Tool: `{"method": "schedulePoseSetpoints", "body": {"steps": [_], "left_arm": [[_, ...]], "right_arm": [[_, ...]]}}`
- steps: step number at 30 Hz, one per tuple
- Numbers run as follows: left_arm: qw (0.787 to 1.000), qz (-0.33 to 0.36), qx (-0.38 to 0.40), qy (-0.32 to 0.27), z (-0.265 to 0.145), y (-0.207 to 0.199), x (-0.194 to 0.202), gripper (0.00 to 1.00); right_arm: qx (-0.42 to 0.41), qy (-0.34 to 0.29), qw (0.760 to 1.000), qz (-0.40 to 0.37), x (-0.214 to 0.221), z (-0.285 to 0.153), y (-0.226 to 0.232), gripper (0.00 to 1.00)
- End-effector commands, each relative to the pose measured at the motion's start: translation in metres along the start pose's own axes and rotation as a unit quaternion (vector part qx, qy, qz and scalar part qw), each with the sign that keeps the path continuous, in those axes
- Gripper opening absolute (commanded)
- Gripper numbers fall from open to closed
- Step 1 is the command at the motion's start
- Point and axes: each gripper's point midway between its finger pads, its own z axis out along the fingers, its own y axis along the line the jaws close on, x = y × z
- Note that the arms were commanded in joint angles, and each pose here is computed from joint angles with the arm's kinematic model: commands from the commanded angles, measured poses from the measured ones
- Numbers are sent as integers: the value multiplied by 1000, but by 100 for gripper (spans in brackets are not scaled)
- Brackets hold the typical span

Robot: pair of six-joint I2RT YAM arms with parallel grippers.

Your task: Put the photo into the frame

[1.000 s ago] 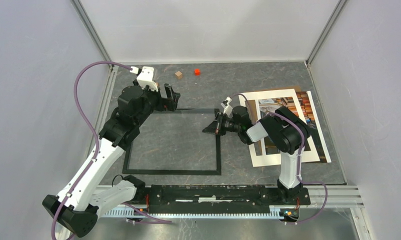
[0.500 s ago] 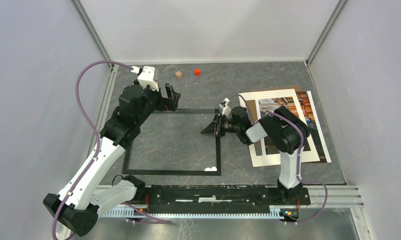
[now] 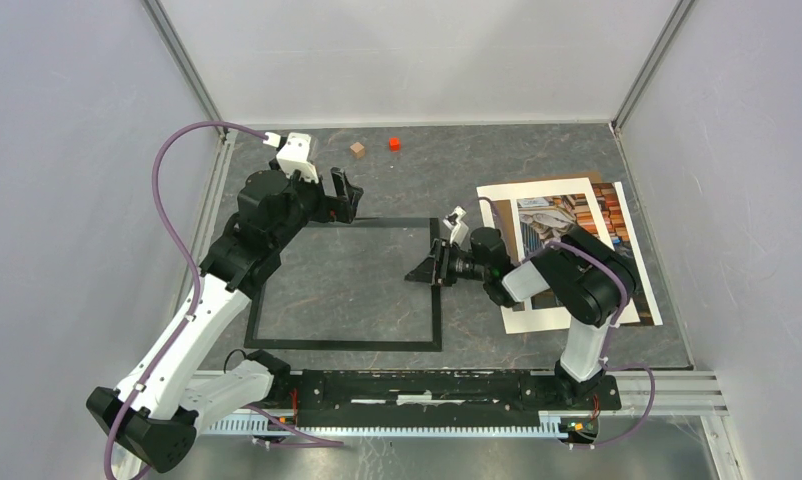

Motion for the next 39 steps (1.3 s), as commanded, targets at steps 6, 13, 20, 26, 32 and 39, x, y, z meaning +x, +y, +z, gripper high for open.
{"method": "schedulePoseSetpoints", "body": {"steps": [6,13,20,26,32,39], "left_arm": [[999,8,12,-35,-7,-3,-20,100],[999,5,17,-41,-12,-5,-23,100],[999,3,21,-45,-15,-6,-25,100],[998,2,22,-52,-18,-7,-27,100],[998,1,26,-53,-20,-8,-28,100],[998,0,27,-56,-21,-8,-29,100]], "right_arm": [[-40,-83,996,15,-7,-10,27,56],[-41,-105,993,40,0,-6,33,50],[-29,-81,994,64,9,-2,32,19],[-43,-40,996,73,6,6,41,0],[-59,9,995,83,2,12,45,0],[-56,33,992,105,3,9,37,0]]}}
